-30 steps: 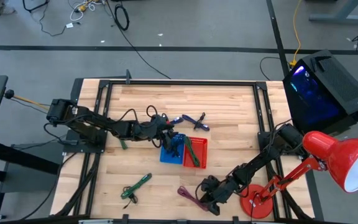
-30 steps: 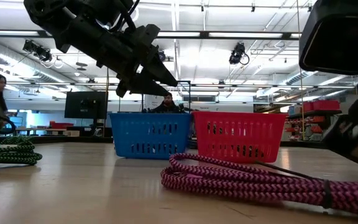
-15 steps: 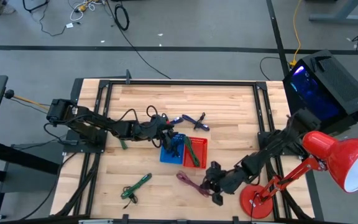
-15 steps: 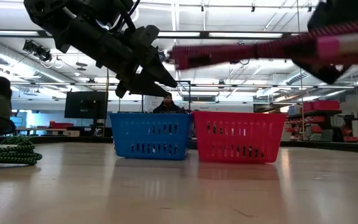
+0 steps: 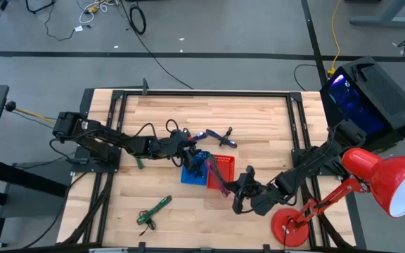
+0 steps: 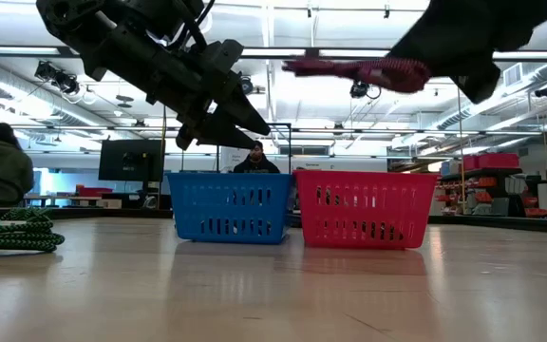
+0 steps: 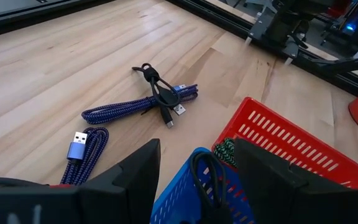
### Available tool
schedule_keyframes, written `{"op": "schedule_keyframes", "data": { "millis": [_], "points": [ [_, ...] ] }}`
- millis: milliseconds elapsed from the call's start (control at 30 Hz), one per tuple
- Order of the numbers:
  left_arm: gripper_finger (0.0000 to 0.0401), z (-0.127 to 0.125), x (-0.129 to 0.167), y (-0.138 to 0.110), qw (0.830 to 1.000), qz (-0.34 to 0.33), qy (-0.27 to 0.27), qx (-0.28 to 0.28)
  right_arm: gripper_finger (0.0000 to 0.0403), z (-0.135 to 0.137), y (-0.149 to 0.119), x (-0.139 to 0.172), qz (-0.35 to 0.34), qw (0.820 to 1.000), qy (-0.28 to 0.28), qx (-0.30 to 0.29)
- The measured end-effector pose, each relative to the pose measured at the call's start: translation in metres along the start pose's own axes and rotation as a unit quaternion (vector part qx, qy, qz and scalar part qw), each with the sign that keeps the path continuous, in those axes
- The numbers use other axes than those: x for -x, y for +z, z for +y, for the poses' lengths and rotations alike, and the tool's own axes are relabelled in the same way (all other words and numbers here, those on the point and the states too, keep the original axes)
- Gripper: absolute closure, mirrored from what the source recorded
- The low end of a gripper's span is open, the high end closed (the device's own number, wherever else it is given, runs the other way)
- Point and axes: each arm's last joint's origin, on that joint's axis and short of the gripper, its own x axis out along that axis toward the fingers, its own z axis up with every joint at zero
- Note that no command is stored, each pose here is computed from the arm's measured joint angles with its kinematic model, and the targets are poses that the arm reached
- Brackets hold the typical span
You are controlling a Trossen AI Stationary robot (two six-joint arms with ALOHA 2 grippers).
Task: Pick & Place USB Port
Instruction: Put the black and pink USB cable into the red basket
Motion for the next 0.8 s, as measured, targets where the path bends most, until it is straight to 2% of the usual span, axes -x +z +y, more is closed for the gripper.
{"op": "schedule_keyframes", "data": {
  "millis": [300,600,800],
  "points": [
    [0.0190,0.000,0.000,0.000,1.000,0.000,0.000,0.000,0.0403,-0.013,-0.019,-0.019,-0.018,0.996,-0.068,-0.047],
    [0.0190,0.000,0.000,0.000,1.000,0.000,0.000,0.000,0.0403,-0.024,-0.035,-0.042,-0.007,0.992,-0.111,-0.053],
    [0.0190,0.000,0.000,0.000,1.000,0.000,0.000,-0.001,0.0403,-0.034,-0.035,-0.052,0.012,0.990,-0.131,-0.048]
  ]
}}
